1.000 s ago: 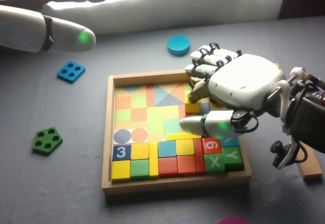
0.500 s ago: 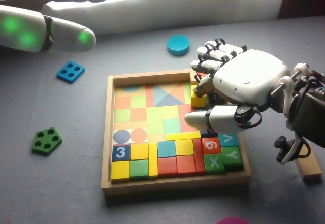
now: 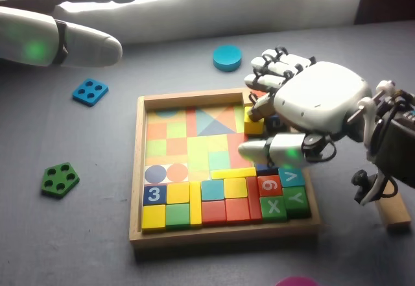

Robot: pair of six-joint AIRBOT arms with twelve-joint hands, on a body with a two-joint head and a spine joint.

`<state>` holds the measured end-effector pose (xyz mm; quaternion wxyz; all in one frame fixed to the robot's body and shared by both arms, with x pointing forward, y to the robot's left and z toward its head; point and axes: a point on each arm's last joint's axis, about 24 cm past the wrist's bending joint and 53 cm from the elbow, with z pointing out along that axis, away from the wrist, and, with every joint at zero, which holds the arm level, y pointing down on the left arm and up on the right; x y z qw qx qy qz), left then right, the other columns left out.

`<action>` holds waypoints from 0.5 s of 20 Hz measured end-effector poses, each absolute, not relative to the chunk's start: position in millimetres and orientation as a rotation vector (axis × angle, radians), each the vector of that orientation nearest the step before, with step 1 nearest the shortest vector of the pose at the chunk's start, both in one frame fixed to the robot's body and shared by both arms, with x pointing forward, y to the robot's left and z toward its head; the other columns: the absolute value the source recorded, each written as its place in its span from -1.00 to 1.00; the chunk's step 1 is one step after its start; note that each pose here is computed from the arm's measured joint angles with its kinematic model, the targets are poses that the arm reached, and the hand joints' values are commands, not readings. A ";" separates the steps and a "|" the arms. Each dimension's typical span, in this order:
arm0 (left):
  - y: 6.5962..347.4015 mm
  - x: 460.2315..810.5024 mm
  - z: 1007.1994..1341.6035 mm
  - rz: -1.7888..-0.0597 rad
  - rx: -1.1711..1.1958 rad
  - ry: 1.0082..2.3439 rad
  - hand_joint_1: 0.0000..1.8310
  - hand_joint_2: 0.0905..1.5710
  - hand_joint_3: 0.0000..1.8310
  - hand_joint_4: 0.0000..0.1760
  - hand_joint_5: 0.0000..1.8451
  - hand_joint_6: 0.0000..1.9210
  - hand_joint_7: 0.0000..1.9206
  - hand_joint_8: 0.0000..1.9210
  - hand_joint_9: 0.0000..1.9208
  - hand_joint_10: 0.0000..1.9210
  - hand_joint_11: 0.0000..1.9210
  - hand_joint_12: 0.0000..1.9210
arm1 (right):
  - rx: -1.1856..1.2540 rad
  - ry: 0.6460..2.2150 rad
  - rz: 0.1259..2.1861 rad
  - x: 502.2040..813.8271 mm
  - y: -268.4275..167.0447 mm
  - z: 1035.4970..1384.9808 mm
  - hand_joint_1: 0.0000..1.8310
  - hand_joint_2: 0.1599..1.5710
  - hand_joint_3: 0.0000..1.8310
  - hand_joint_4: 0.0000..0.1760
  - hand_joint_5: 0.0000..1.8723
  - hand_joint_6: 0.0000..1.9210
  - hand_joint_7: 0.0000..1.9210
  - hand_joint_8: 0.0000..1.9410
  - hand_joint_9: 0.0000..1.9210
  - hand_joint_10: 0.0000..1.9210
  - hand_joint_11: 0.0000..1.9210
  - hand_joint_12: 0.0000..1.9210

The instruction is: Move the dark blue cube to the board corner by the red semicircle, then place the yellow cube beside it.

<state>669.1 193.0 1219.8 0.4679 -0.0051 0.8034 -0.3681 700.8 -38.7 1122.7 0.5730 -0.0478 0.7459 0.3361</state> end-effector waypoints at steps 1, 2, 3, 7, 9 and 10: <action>193.0 669.1 1219.8 -0.903 -0.012 1.971 -1.00 0.48 -1.00 -0.29 -0.93 -1.00 -0.90 -1.00 -0.89 -1.00 -1.00 -0.59 | -0.088 1.753 0.793 704.9 -43.0 1122.8 -1.00 0.41 -1.00 -1.00 -0.14 -1.00 -0.78 -1.00 -1.00 -1.00 -1.00 -1.00; 193.3 669.3 1219.8 -0.901 -0.012 1.970 -1.00 0.48 -1.00 -0.30 -0.94 -1.00 -0.90 -1.00 -0.89 -1.00 -1.00 -0.57 | -0.070 1.759 0.804 707.5 -44.4 1123.4 -1.00 0.40 -1.00 -1.00 -0.14 -0.99 -0.76 -0.99 -0.99 -0.99 -1.00 -1.00; 192.9 669.1 1219.8 -0.904 -0.013 1.971 -1.00 0.49 -1.00 -0.27 -0.93 -1.00 -0.91 -1.00 -0.90 -1.00 -1.00 -0.60 | -0.070 1.763 0.805 708.4 -44.0 1123.8 -1.00 0.40 -1.00 -1.00 -0.12 -0.99 -0.79 -1.00 -0.99 -1.00 -1.00 -1.00; 192.9 669.1 1219.8 -0.903 -0.012 1.971 -1.00 0.47 -1.00 -0.21 -0.94 -1.00 -0.91 -1.00 -0.89 -1.00 -1.00 -0.56 | -0.064 1.770 0.817 711.4 -42.4 1130.0 -1.00 0.40 -1.00 -1.00 -0.15 -1.00 -0.77 -0.99 -1.00 -1.00 -1.00 -1.00; 192.9 669.1 1219.7 -0.903 -0.012 1.971 -1.00 0.47 -1.00 -0.26 -0.94 -1.00 -0.92 -1.00 -0.90 -1.00 -1.00 -0.59 | -0.063 1.780 0.829 712.9 -41.0 1136.3 -1.00 0.40 -1.00 -1.00 -0.15 -1.00 -0.76 -0.99 -0.99 -0.99 -1.00 -1.00; 192.7 668.8 1219.6 -0.904 -0.011 1.972 -1.00 0.49 -1.00 -0.32 -0.94 -1.00 -0.92 -1.00 -0.91 -1.00 -1.00 -0.60 | -0.066 1.787 0.835 712.1 -40.8 1140.4 -1.00 0.40 -1.00 -1.00 -0.15 -1.00 -0.77 -0.99 -0.98 -0.99 -1.00 -1.00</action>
